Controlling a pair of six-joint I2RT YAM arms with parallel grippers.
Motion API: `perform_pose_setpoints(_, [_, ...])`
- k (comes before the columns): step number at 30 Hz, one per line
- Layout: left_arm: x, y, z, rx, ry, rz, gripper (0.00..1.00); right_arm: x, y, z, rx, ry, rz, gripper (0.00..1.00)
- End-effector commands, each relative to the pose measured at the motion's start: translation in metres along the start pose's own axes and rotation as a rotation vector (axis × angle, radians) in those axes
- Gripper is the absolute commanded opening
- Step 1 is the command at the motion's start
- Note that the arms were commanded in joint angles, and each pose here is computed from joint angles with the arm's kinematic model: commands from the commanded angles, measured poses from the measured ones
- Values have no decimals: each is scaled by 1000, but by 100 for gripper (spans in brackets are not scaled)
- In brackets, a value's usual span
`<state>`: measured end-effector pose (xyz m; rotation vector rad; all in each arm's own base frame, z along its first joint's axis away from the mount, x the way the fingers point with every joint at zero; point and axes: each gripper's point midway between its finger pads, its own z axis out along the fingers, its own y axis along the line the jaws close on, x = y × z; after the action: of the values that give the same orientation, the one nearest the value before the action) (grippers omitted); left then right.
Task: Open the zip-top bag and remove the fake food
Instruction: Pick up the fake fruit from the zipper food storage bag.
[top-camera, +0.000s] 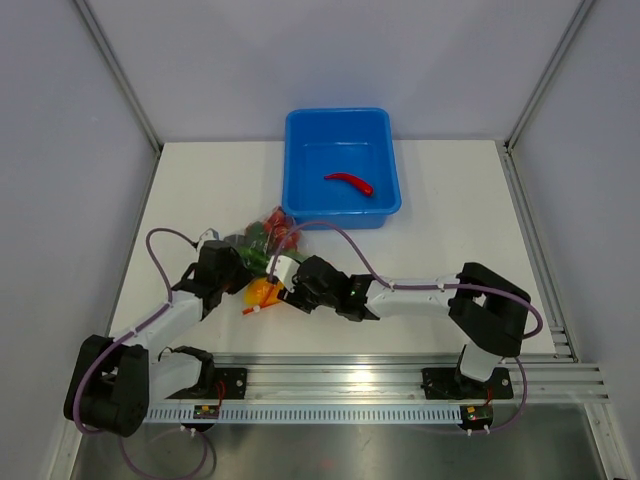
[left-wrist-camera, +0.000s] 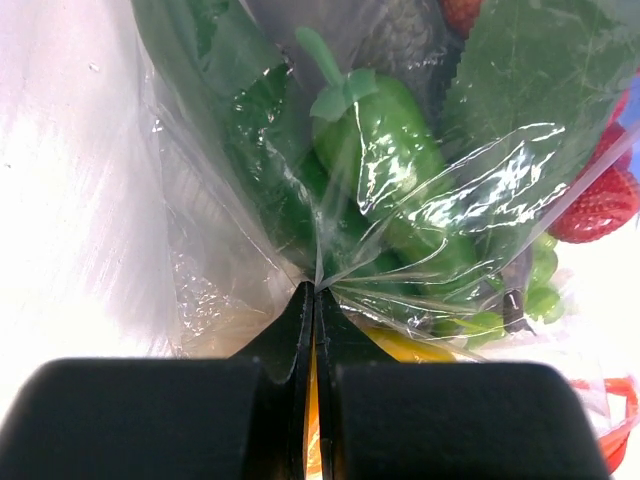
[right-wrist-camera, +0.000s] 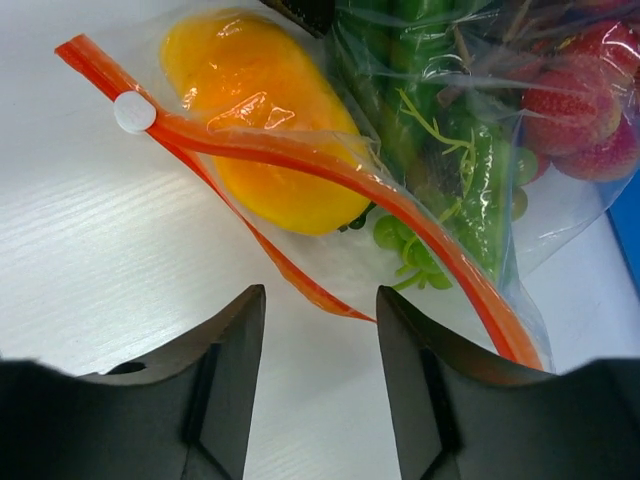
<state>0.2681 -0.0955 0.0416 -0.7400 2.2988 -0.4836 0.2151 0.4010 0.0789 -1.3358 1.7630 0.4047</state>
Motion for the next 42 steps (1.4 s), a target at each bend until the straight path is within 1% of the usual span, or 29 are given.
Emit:
perform_pose_setpoints(1, [1, -2, 2, 33, 7, 39, 0, -26, 2, 7, -14, -83, -37, 57])
perform_pose_setpoints(4, [2, -3, 6, 33, 14, 47, 0, -29, 8, 13, -49, -96, -72, 62])
perform_pose_setpoints(5, [6, -8, 7, 57, 40, 51, 0, -28, 10, 15, -60, -96, -80, 66])
perform_pose_setpoints(7, [8, -11, 9, 72, 60, 64, 0, -31, 13, 17, -78, -106, -101, 71])
perform_pose_setpoints(10, [10, -14, 13, 77, 82, 86, 0, -35, 12, 21, -81, -111, -115, 74])
perform_pose_setpoints(11, [10, -14, 14, 76, 85, 91, 0, -35, 13, 23, -83, -109, -124, 78])
perform_pose_setpoints(12, [10, -14, 15, 73, 90, 100, 0, -35, 17, 25, -115, -111, -143, 79])
perform_pose_setpoints(15, [11, -16, 16, 77, 95, 117, 0, -46, 21, 26, -145, -137, -192, 88])
perform_pose_setpoints(17, [11, -16, 16, 74, 97, 121, 0, -43, 22, 28, -161, -118, -216, 88])
perform_pose_setpoints(21, [12, -18, 16, 85, 100, 134, 0, -45, 24, 32, -199, -124, -274, 90])
perform_pose_setpoints(29, [14, -17, 16, 83, 108, 153, 0, -36, 17, 50, -300, -82, -247, 91])
perform_pose_setpoints(38, [15, -24, 15, 102, 110, 179, 0, -21, 6, 71, -288, -27, -237, 92])
perform_pose_setpoints(39, [16, -24, 15, 101, 112, 180, 0, -10, 7, 75, -298, 13, -233, 91])
perform_pose_setpoints(42, [17, -26, 15, 99, 116, 186, 0, -1, 9, 82, -307, 47, -233, 91])
